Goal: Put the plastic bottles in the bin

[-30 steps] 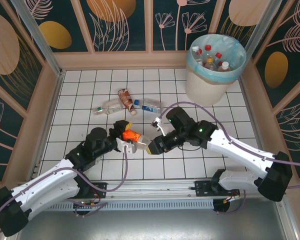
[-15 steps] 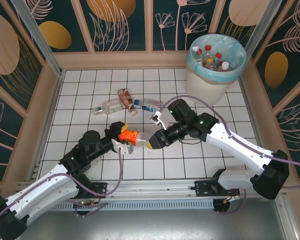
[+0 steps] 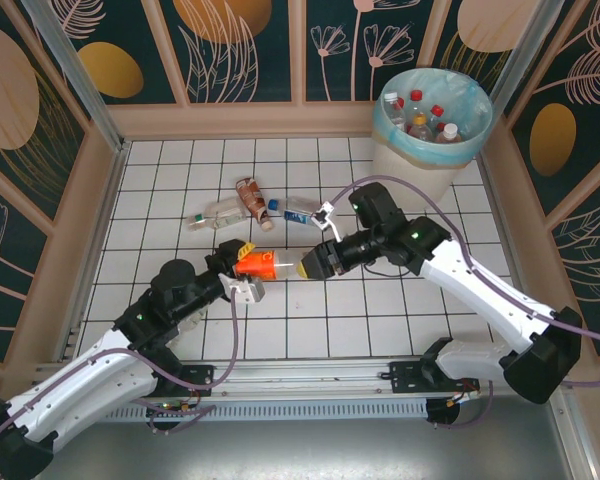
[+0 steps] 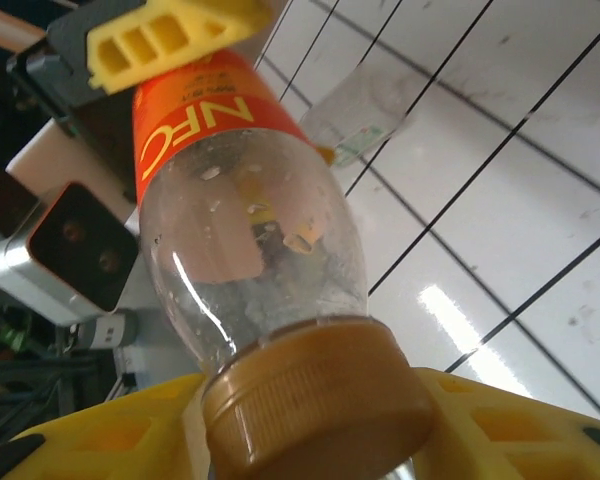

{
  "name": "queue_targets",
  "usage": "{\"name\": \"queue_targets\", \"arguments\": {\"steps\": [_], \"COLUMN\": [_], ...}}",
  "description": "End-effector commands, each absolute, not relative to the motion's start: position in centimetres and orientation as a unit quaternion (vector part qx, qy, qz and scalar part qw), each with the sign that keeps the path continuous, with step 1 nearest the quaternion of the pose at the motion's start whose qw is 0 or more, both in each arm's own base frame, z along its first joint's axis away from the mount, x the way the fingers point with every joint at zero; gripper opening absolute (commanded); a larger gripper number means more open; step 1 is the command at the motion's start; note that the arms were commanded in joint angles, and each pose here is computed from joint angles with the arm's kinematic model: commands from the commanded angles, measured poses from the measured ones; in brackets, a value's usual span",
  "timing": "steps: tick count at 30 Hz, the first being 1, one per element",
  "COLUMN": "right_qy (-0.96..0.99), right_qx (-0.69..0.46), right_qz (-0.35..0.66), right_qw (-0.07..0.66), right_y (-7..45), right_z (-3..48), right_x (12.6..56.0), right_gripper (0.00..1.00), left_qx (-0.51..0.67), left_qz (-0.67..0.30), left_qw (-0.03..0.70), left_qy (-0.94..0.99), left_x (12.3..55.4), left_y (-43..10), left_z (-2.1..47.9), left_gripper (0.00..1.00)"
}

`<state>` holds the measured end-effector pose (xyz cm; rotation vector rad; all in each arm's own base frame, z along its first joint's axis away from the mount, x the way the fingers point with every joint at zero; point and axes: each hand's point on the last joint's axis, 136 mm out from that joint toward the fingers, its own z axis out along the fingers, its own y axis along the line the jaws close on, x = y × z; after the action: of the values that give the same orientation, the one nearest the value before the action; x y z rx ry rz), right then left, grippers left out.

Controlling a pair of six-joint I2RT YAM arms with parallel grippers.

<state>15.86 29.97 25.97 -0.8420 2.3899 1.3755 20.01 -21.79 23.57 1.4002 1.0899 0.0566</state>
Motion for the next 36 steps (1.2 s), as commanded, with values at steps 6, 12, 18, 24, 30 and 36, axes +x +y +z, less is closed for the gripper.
{"name": "queue_targets", "arguments": {"steps": [6,12,18,24,30,36], "right_qy": [0.781,0.719,0.669,0.654,0.642,0.664], "right_qx": [-0.269,-0.24,-0.199,-0.203,-0.208,-0.2], "right_qz": [0.475,0.546,0.6,0.611,0.618,0.599], "right_qw": [0.303,0.357,0.391,0.397,0.403,0.4], "right_y": [28.7,29.0,29.6,30.7,31.4,31.5], "right_z": [32.3,36.2,37.8,38.4,38.7,37.8], "right_x": [19.5,19.4,19.5,19.0,19.0,19.8], "right_gripper": [0.78,0.85,0.73,0.62,0.41,0.01], "left_qx": [0.564,0.506,0.454,0.438,0.429,0.418], "left_qz": [-0.036,-0.066,-0.093,-0.114,-0.115,-0.117], "left_qw": [0.674,0.696,0.716,0.712,0.719,0.735], "left_qy": [0.475,0.506,0.522,0.537,0.534,0.521], "left_x": [19.6,20.8,21.6,22.2,22.0,21.5], "left_y": [-22.8,-22.9,-23.0,-23.4,-23.1,-22.6], "left_z": [28.0,30.2,31.4,31.4,31.6,32.4], "left_gripper": [0.0,0.0,0.0,0.0,0.0,0.19]}}
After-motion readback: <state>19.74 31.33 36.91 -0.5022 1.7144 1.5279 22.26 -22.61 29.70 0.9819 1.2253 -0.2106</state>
